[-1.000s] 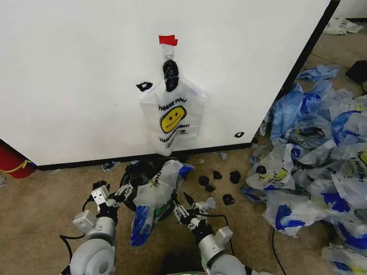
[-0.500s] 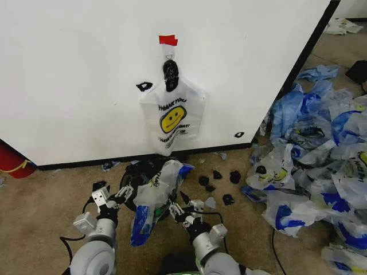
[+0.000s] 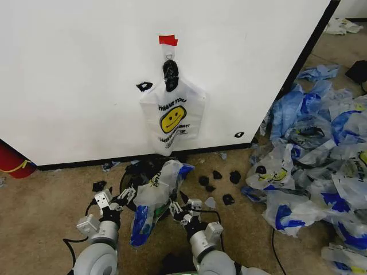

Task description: Pick up the garbage bag from the wall and place it over the trash bin.

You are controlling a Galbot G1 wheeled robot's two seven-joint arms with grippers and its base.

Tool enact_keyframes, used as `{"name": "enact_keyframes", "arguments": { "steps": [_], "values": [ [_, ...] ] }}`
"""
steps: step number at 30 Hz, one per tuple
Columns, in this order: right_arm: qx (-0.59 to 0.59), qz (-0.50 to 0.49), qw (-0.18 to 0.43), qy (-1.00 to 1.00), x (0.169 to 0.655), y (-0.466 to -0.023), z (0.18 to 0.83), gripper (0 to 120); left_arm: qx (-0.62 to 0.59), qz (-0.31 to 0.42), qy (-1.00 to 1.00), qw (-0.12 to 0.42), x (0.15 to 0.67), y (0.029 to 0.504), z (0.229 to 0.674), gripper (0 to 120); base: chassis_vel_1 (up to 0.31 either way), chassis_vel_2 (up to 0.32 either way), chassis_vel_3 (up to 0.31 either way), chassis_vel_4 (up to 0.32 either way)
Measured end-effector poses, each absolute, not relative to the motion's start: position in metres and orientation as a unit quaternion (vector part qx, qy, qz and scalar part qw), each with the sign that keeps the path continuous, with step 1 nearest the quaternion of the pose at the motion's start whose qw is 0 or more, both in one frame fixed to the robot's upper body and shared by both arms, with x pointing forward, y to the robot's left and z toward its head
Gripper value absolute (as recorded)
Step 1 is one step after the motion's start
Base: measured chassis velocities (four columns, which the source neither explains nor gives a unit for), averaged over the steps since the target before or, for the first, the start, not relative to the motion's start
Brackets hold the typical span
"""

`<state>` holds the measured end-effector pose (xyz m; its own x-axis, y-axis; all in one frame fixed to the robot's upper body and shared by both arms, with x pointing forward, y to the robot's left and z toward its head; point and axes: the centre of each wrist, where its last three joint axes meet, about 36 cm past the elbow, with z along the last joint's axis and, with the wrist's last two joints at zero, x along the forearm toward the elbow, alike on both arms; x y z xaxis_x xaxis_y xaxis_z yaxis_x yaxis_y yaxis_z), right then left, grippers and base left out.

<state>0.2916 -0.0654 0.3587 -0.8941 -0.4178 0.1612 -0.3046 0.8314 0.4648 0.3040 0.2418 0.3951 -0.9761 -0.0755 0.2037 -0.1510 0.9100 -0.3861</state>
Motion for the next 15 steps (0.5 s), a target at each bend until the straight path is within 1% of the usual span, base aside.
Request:
{"name": "enact_keyframes", "arguments": {
  "steps": [8, 15],
  "values": [
    [0.184, -0.221, 0.129, -0.949, 0.297, -0.057, 0.368, 47, 0.056, 0.205, -0.973, 0.092, 0.305, 0.24, 0.395, 92, 0.0, 0.0, 0.0, 0.0],
    [0.167, -0.216, 0.149, -0.95, 0.298, -0.047, 0.37, 47, 0.056, 0.205, -0.973, 0.094, 0.303, 0.238, 0.392, 92, 0.0, 0.0, 0.0, 0.0]
  ]
}}
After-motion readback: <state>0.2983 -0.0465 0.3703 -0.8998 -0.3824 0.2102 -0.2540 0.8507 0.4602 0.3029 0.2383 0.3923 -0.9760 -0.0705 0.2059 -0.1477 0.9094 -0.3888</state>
